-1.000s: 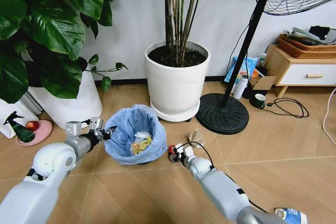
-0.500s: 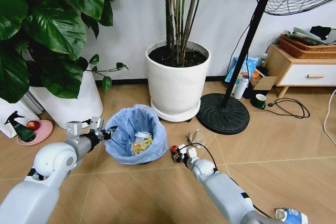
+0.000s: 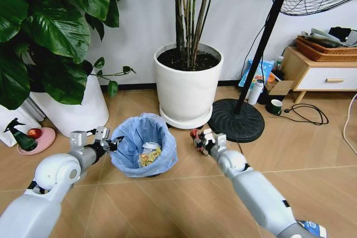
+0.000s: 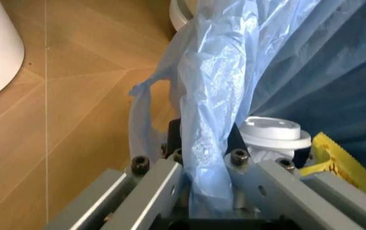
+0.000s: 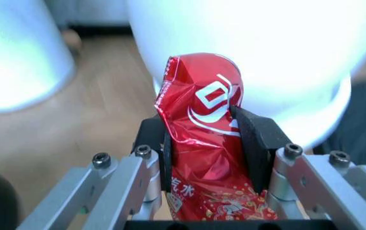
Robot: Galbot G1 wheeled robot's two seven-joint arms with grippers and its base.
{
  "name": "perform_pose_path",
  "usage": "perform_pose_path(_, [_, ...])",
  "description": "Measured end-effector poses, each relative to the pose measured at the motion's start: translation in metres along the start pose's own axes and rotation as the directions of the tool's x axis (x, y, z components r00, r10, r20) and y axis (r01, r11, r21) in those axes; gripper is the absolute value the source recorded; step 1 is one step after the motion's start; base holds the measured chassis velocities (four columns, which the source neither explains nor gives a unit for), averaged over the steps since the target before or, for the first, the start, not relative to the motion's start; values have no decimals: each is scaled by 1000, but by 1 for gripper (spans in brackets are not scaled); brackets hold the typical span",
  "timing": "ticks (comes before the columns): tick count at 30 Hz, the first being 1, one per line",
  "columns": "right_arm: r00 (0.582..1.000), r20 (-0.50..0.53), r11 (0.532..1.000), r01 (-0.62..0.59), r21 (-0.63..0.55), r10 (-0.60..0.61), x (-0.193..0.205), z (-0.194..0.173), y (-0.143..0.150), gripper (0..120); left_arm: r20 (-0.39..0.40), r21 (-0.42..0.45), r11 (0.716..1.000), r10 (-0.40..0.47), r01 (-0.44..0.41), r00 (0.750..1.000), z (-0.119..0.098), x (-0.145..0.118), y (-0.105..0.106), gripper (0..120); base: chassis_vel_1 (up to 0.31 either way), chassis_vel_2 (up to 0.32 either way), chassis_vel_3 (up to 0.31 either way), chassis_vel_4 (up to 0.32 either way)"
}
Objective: Pick up the trash bin and place the garbage on the floor into it.
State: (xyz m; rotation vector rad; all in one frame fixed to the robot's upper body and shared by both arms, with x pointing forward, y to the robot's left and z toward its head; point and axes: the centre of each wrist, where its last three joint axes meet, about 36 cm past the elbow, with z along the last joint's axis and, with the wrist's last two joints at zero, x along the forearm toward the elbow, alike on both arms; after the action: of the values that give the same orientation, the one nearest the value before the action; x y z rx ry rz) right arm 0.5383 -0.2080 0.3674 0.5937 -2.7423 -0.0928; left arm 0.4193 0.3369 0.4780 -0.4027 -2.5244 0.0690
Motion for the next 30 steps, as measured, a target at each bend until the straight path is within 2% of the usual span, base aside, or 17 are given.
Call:
perform_pose_path(2, [999, 28, 1000, 15, 0, -15, 0, -12, 1, 30, 0, 0, 1000, 1, -1, 1000, 0, 0, 0, 0, 0, 0, 0, 0])
perform_pose_path(5, [985, 137, 994, 109, 13, -110, 5, -62, 14, 30, -3, -3, 1000, 5, -5, 1000, 0, -1, -2, 0, 0, 0, 0, 0])
perform_pose_path(9, [964, 186, 982, 186, 31, -188, 12, -87, 26, 30, -4, -7, 1000, 7, -7, 1000, 0, -1, -2, 0, 0, 0, 0, 0])
perform_pose_path(13, [910, 229, 938, 340, 70, -347, 29, -118, 53, 30, -8, -17, 1000, 14, -14, 1000, -1, -1, -3, 0, 0, 0, 0, 0])
perform_pose_path(14, [910, 229, 938, 340, 70, -347, 29, -118, 53, 30, -8, -17, 1000, 14, -14, 1000, -1, -1, -3, 0, 0, 0, 0, 0])
perform_pose_path(18, [856, 191, 877, 472, 96, -481, 46, -120, 79, 30, -10, -28, 999, 24, -25, 1000, -3, -3, -5, 0, 0, 0, 0, 0])
perform_pose_path(19, [856, 191, 877, 472, 96, -481, 46, -120, 79, 30, -10, -28, 999, 24, -25, 1000, -3, -3, -5, 0, 0, 0, 0, 0])
perform_pose_path(22, [827, 141, 839, 533, 112, -545, 49, -110, 97, 30, -11, -30, 999, 30, -31, 999, -4, -5, -7, 0, 0, 0, 0, 0])
perform_pose_path(30, [793, 75, 795, 594, 124, -605, 47, -93, 122, 30, -10, -31, 999, 33, -34, 999, -6, -7, -7, 0, 0, 0, 0, 0])
